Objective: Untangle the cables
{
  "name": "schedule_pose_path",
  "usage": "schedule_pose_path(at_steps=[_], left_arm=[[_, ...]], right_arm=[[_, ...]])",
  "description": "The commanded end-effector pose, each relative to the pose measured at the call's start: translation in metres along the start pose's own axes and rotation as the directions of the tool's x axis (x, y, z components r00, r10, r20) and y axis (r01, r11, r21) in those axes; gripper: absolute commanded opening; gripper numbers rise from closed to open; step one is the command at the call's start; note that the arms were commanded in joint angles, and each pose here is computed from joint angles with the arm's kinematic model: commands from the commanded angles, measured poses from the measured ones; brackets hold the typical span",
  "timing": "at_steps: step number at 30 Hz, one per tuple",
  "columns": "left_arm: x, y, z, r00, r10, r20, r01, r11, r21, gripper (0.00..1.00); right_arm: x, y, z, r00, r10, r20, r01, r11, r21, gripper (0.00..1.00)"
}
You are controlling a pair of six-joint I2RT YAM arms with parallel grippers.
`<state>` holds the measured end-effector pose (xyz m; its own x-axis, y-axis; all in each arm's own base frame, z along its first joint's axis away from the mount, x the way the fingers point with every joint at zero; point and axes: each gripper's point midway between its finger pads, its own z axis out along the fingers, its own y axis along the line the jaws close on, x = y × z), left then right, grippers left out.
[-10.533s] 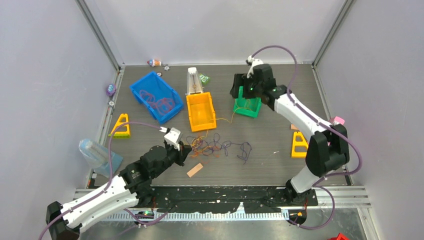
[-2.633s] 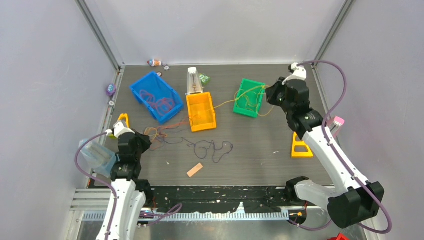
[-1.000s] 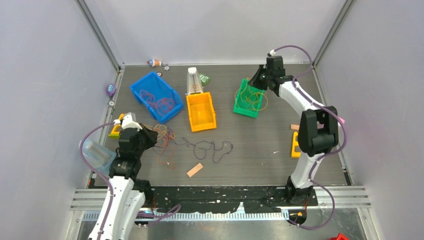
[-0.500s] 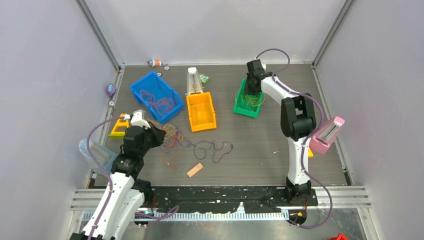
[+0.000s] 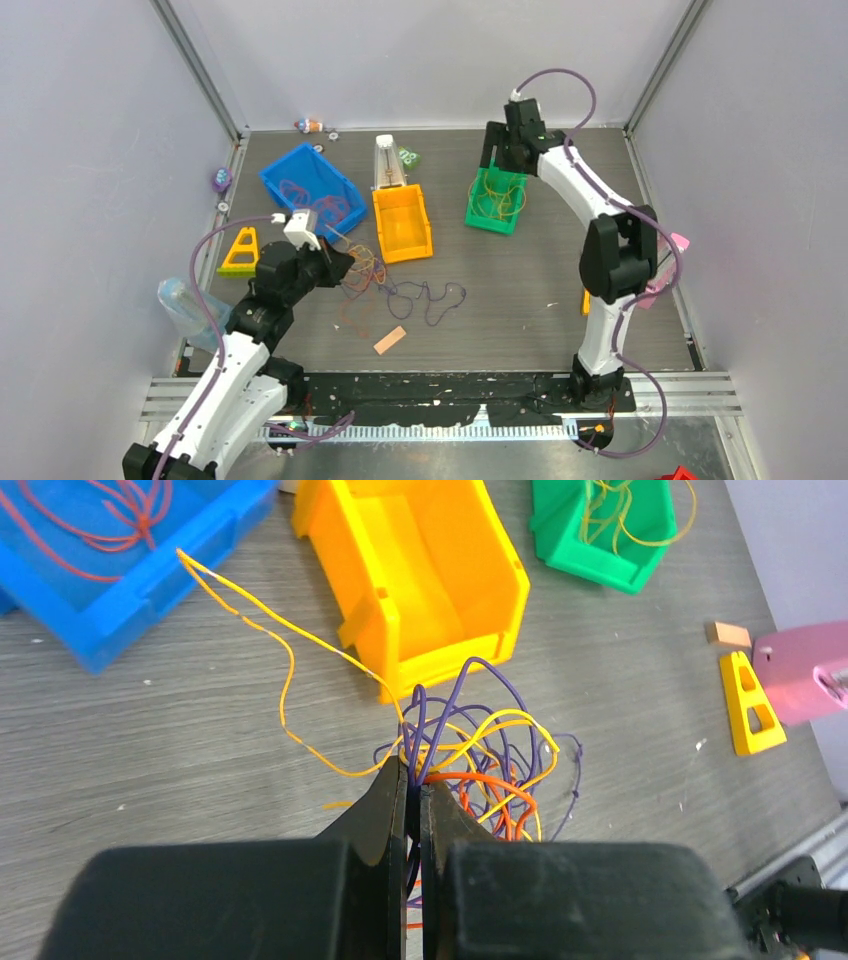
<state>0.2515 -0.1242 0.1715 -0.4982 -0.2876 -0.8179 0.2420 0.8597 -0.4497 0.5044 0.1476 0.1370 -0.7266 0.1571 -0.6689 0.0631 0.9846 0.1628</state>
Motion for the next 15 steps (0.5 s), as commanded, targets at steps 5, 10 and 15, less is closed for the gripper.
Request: schedule_pose_path(at_steps=[5, 10, 15], left_arm=[[-0.026, -0.055, 0.002, 0.997, 0.075, 0.029, -0.080, 0.972, 0.219, 0.00], [-0.037, -0.058, 0.001, 0.995, 0.095, 0.037, -0.100, 0.972, 0.211, 0.00], [-0.045, -0.049, -0.006, 0.994, 0.094, 0.050, -0.100, 0.986, 0.136, 0.00]], right_arm=[[-0.002, 0.059, -0.099, 0.957, -0.224, 0.182, 0.275, 0.900, -0.337, 0.89], [0.089, 0.116, -0.114, 0.911, -0.345, 0.227, 0.413, 0.757, -0.507, 0.89], [0.161, 0.122, -0.114, 0.911, -0.379, 0.161, 0.406, 0.765, -0.500, 0.98]])
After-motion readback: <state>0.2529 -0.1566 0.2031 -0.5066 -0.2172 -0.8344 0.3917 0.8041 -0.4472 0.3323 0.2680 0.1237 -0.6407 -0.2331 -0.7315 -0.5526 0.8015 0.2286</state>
